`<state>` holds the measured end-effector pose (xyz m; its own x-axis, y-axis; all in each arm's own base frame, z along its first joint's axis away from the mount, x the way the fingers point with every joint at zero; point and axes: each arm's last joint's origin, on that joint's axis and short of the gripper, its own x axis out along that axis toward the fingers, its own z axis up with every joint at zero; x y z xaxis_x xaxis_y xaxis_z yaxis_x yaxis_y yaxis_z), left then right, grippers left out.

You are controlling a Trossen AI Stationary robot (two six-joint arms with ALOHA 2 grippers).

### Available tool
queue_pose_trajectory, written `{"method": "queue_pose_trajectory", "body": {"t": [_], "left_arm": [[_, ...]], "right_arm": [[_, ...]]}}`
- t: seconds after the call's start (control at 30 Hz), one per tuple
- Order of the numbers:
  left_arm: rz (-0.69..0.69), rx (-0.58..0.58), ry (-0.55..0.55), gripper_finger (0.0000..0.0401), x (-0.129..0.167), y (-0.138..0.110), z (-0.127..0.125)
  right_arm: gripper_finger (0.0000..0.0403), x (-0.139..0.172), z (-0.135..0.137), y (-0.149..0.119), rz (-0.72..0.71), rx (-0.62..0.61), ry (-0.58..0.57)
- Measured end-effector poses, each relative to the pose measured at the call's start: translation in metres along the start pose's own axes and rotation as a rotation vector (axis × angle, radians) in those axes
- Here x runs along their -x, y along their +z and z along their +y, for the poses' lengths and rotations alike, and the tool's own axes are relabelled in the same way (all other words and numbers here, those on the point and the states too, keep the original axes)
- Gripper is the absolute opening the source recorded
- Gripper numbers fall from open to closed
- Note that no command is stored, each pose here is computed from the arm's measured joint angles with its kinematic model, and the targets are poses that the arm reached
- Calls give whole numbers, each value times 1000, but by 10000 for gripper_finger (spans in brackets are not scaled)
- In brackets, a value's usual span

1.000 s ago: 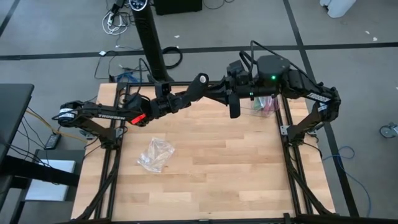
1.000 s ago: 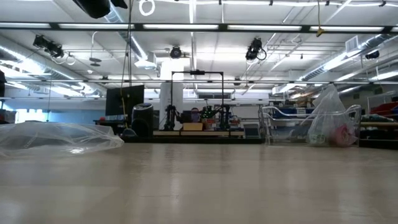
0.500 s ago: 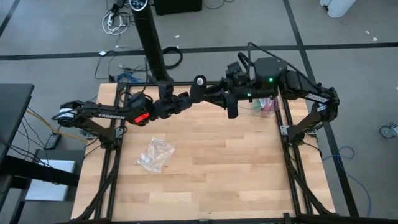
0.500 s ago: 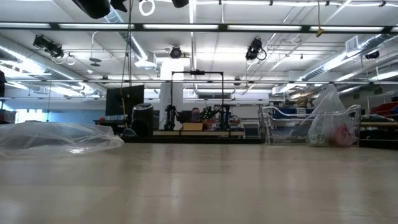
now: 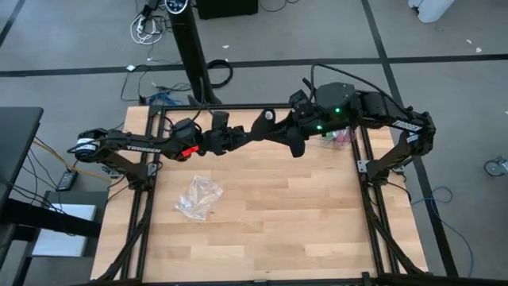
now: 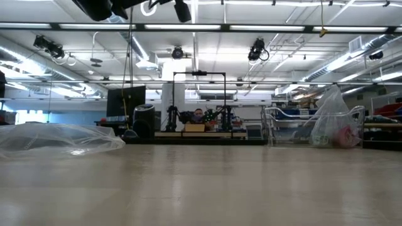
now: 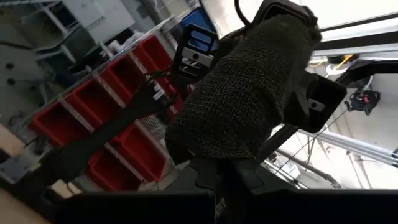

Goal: Roll bandage
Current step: Roll the black bandage

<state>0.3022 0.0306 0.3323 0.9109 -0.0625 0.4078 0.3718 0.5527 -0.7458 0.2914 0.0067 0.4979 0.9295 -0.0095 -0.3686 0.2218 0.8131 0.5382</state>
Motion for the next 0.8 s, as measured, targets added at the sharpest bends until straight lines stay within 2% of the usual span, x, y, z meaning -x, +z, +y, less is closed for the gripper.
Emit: {"method": "queue_pose_trajectory", "body": {"t": [0.3,0.57,0.8], "left_arm": [[36,58,16,12,0,-3,2],[87,83,35,12,-1,-12,0],[256,150,203,12,2,-32,13]], "right_arm": [[200,22,-6,-9,81,-53,-64],[210,45,-2,-14,102,-60,-49],[211,61,1,-13,78,-58,-17]]}}
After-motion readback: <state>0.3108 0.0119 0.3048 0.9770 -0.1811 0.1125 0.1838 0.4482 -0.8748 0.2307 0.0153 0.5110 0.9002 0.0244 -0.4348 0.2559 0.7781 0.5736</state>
